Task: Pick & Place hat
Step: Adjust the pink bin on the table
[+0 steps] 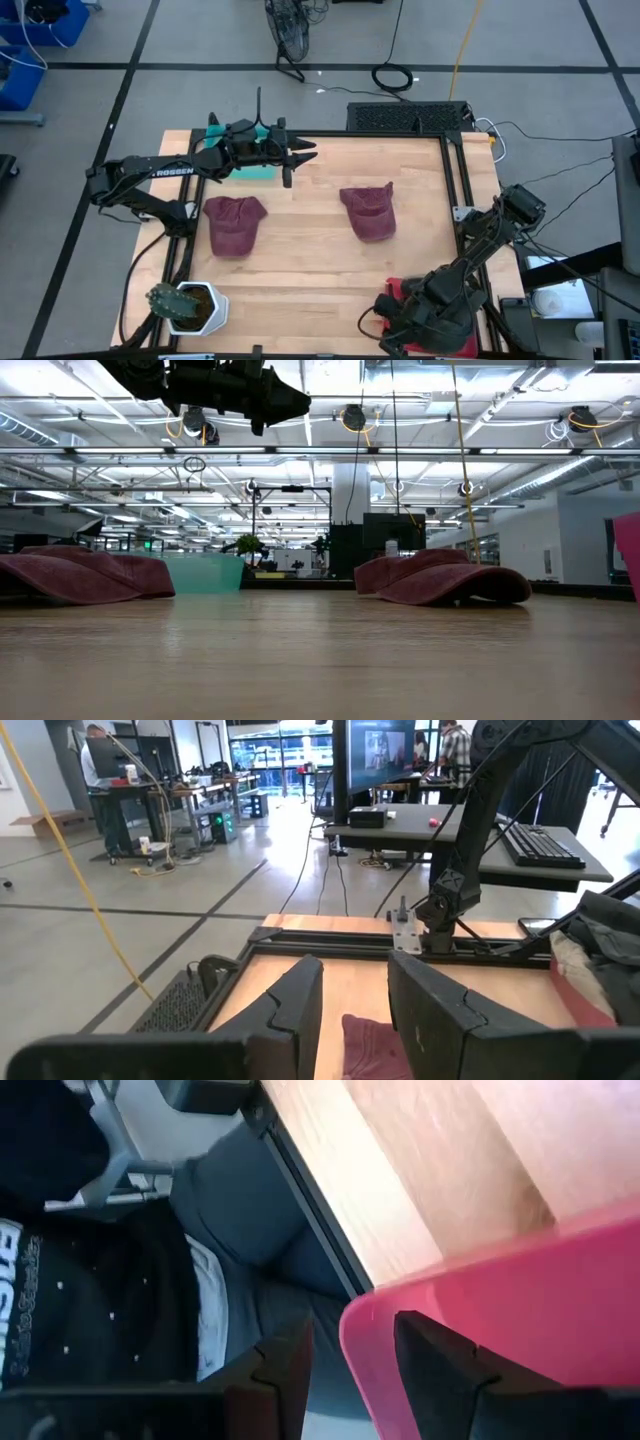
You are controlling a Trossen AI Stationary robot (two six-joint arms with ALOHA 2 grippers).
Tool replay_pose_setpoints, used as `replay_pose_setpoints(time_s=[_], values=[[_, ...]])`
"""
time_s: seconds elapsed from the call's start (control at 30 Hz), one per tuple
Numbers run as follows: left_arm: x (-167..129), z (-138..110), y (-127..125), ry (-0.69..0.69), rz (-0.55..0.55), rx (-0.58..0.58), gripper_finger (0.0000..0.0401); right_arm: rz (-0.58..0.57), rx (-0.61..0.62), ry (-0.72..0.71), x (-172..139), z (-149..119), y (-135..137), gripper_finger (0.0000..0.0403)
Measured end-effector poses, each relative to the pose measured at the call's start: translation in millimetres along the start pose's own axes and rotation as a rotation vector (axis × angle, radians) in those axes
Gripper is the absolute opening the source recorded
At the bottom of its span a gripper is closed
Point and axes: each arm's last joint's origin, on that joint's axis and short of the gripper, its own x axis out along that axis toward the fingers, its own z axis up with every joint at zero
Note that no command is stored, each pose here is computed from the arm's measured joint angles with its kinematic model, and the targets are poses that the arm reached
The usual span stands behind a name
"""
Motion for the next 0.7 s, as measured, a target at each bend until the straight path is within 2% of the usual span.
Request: replay_pose_setpoints(time_s=[0.23,0.7], values=[[0,0,0,0.000,0.000,-0.004,0.0120,0.019,0.017,-0.015,0,-1,2,0.0130],[0,0,0,0.001,0.000,-0.011,0.0120,0.031,0.114,0.022,2,-23,4,0.0130]])
